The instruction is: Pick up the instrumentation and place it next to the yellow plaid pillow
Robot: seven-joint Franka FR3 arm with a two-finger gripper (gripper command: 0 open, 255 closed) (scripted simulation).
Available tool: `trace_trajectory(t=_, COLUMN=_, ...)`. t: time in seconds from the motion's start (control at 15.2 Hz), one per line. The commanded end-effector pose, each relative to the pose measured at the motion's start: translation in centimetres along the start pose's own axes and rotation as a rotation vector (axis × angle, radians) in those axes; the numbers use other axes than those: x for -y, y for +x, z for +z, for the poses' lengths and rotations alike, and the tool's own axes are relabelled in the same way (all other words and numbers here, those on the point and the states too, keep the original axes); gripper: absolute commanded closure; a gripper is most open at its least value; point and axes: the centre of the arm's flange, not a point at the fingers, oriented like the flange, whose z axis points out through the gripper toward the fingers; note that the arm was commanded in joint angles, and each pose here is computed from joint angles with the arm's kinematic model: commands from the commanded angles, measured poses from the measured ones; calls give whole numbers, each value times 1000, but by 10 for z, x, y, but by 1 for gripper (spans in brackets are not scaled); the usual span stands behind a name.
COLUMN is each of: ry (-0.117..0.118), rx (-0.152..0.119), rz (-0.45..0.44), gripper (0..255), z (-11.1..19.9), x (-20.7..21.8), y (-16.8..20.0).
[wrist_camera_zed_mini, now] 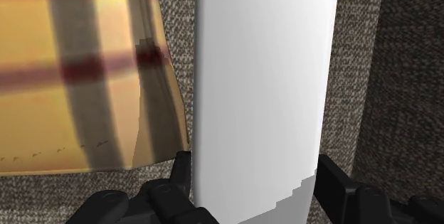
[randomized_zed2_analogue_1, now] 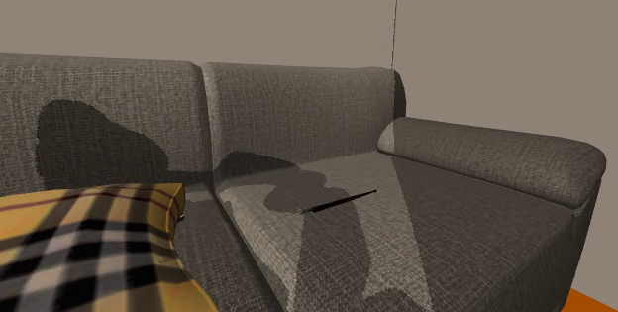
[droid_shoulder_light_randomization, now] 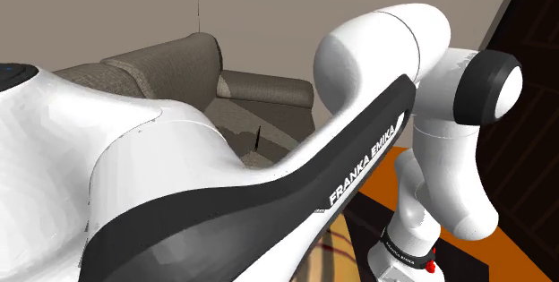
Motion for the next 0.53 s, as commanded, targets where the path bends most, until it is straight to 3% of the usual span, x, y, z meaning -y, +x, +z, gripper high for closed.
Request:
trace_trajectory(t=0.0, ry=0, rx=-1, rz=0, gripper=255, z=10, x=0, y=0)
trace_trajectory(t=0.46, ry=0, rx=-1, rz=0, gripper=255, z=47, x=1, y=0)
